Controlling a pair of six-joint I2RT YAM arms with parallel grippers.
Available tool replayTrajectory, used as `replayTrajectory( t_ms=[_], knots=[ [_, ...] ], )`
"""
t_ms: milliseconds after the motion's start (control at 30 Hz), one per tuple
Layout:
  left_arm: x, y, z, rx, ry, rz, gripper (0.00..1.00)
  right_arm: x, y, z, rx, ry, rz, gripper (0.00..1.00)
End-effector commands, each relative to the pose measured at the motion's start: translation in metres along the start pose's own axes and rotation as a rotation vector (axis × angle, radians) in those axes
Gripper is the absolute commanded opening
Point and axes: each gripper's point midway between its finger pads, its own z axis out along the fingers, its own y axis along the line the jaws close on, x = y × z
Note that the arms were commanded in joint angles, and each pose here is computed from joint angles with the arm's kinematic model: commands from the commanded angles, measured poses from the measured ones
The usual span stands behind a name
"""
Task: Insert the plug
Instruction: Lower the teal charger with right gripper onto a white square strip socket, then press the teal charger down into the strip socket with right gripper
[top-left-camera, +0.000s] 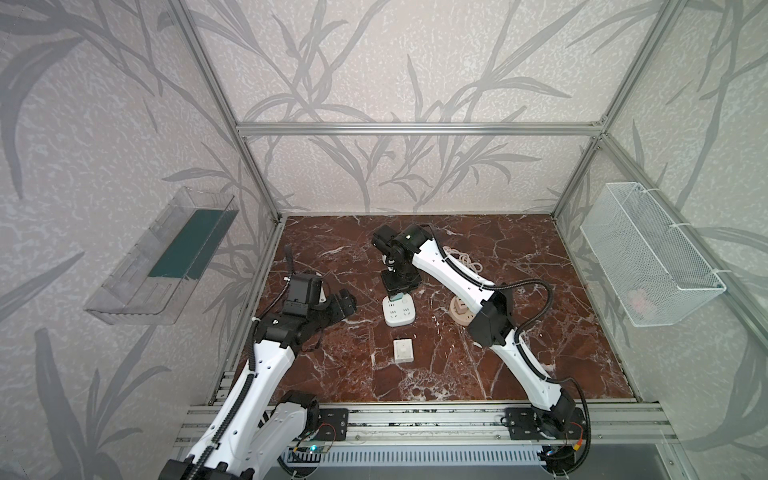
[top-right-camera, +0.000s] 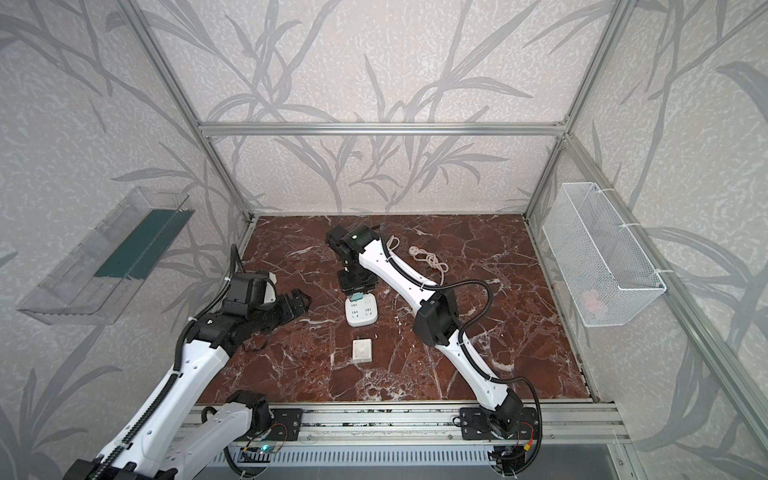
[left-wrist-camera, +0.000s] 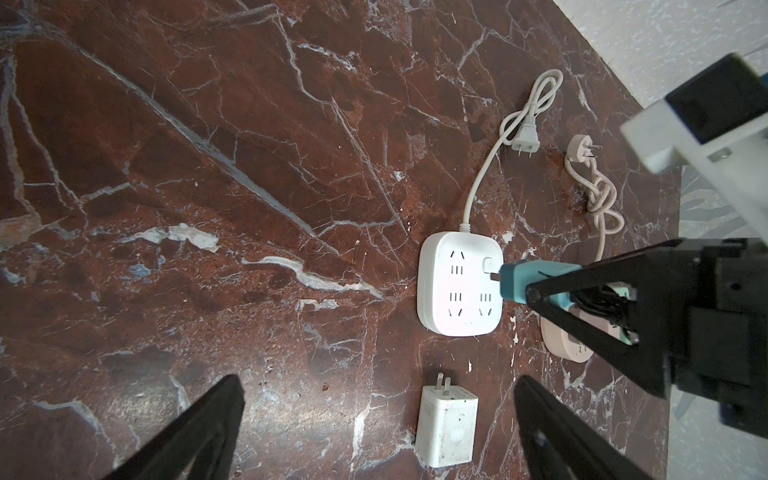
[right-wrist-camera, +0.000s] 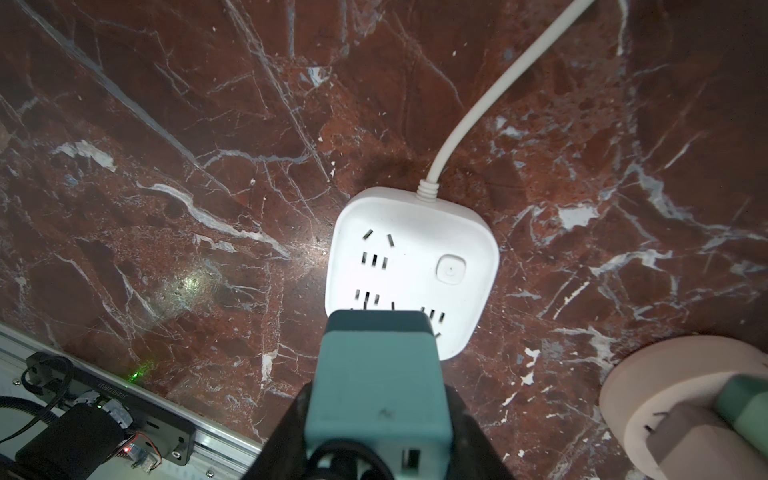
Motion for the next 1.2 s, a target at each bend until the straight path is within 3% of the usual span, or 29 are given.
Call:
replayTrajectory(
  t_ms=[0,1167],
  knots=[
    [0.002,0.002,-0.002,0.0,0.001,0.014,0.98,0.001,0.011,0.006,-0.019,0.004,-0.003,0.0],
    [0.005,0.001,0.002,0.016,0.007,0.003,0.98,-0.004,-0.005,0.044,0.084,0.016,0.022,0.0]
  ],
)
